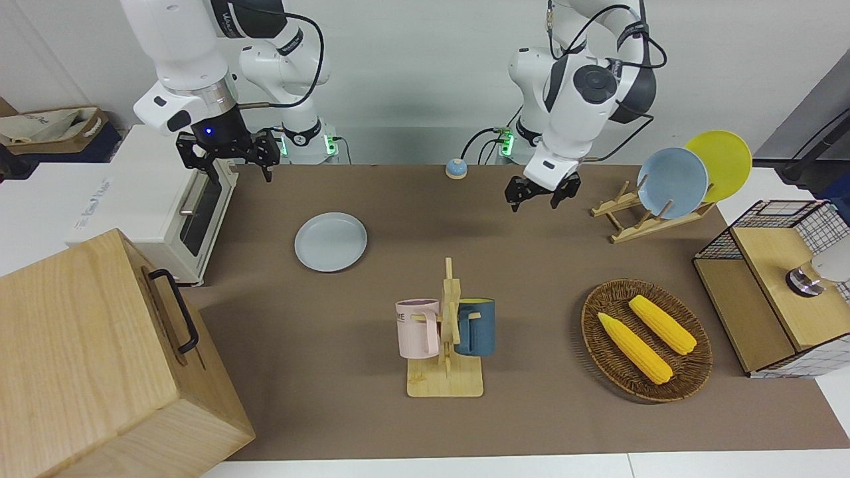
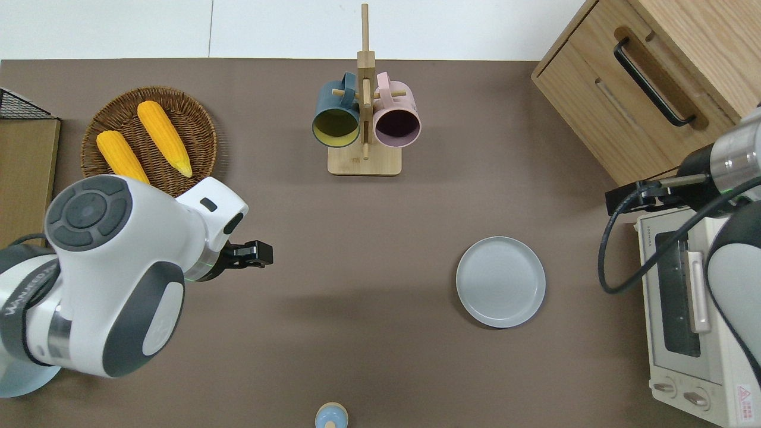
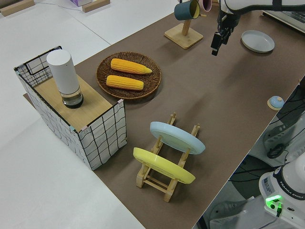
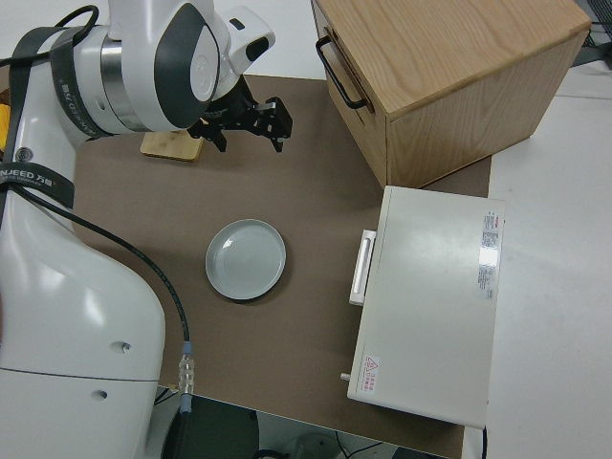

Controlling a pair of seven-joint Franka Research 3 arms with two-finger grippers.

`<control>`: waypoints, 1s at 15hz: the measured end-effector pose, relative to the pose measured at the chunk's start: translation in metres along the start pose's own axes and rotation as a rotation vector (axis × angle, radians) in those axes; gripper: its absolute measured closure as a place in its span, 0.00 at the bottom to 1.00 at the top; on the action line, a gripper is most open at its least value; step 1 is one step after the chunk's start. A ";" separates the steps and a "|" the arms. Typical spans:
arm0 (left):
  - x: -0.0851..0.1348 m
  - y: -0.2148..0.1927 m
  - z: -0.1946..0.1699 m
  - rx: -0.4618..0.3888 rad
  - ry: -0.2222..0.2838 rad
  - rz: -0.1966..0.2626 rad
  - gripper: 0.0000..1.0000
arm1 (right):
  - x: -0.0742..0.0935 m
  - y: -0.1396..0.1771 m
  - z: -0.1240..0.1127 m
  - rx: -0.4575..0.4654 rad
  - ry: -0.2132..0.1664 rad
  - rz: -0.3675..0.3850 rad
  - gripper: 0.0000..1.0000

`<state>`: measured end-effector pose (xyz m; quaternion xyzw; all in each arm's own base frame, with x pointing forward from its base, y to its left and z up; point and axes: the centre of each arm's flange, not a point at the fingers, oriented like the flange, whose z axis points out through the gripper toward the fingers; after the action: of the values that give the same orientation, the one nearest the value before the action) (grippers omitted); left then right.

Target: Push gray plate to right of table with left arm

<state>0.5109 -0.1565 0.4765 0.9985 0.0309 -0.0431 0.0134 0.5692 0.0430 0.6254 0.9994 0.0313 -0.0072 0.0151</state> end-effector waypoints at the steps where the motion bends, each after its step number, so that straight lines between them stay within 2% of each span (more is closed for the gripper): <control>1: 0.001 -0.014 -0.008 -0.003 0.006 0.010 0.00 | 0.000 0.000 0.000 0.000 0.000 0.000 0.01; 11: 0.000 -0.124 -0.103 -0.021 0.031 0.083 0.00 | 0.000 0.000 0.000 0.000 0.000 0.000 0.01; 15: -0.002 -0.132 -0.109 0.011 0.033 0.093 0.00 | 0.000 0.000 0.000 0.000 0.000 0.000 0.01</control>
<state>0.5098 -0.0219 0.5816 0.9995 -0.0155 -0.0264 0.0094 0.5692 0.0430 0.6254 0.9994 0.0313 -0.0072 0.0151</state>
